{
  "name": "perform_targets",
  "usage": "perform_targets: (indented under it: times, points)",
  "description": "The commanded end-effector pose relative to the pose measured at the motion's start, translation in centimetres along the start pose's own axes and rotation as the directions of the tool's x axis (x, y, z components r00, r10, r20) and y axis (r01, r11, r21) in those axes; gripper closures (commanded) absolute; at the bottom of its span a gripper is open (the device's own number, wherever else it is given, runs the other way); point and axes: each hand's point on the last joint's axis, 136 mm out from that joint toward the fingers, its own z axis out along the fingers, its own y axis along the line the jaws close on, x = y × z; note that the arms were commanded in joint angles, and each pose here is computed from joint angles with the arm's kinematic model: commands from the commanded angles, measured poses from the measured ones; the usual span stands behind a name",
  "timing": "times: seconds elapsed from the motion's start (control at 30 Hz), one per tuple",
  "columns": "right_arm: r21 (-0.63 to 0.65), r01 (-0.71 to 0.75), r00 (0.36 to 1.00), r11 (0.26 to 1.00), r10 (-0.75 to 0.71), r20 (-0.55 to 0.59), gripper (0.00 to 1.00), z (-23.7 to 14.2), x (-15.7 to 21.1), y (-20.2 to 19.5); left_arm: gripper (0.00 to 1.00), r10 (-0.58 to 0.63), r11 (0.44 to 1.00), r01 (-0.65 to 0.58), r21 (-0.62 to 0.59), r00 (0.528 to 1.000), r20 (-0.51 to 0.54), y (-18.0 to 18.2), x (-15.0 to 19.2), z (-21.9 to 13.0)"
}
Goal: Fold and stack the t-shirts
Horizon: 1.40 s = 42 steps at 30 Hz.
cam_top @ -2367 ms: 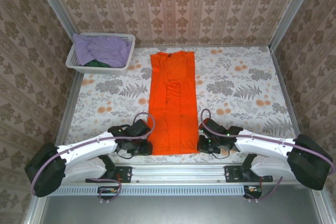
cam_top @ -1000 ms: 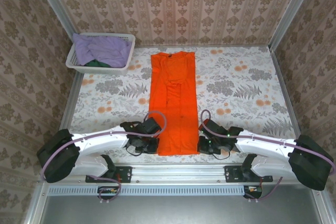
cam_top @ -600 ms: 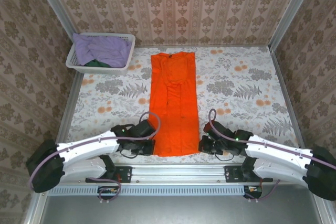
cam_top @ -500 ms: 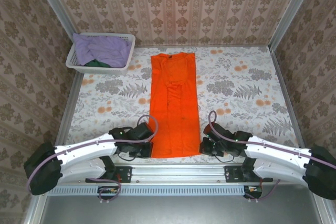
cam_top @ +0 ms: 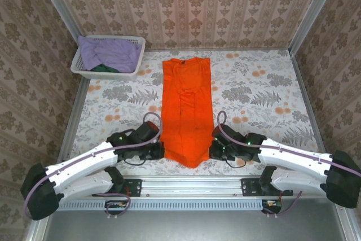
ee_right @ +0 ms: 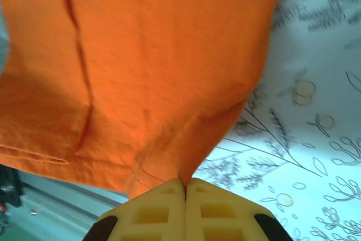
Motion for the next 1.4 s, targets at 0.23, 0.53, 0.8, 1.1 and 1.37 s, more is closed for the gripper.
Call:
perform_targets:
  times: [0.23, 0.53, 0.8, 1.1, 1.37]
  points:
    - [0.025, -0.01, 0.99, 1.0, 0.007, 0.138, 1.0, -3.0, -9.7, 2.8, 1.0, -0.009, 0.999, 0.002, 0.033, 0.978, 0.206, -1.1, -11.0, -5.0]
    - [0.065, -0.091, 0.985, 0.994, 0.081, 0.149, 1.0, -0.8, -17.7, 2.3, 1.0, -0.147, 0.988, 0.153, -0.005, 0.958, 0.248, 2.8, -19.8, -3.2]
    - [0.111, -0.184, 0.977, 0.977, 0.169, 0.129, 1.0, 2.5, -22.0, -0.4, 1.0, -0.183, 0.983, 0.185, 0.012, 0.962, 0.204, 3.6, -24.2, 0.2]
    - [0.095, -0.274, 0.957, 0.957, 0.261, 0.126, 1.0, 3.8, -24.8, -2.1, 1.0, -0.198, 0.98, 0.198, 0.016, 0.969, 0.146, 4.1, -26.9, 2.5]
    - [0.064, -0.313, 0.946, 0.947, 0.305, 0.11, 0.95, 5.6, -27.5, -2.3, 1.0, -0.262, 0.963, 0.267, -0.02, 0.955, 0.139, 6.8, -28.4, 3.8]
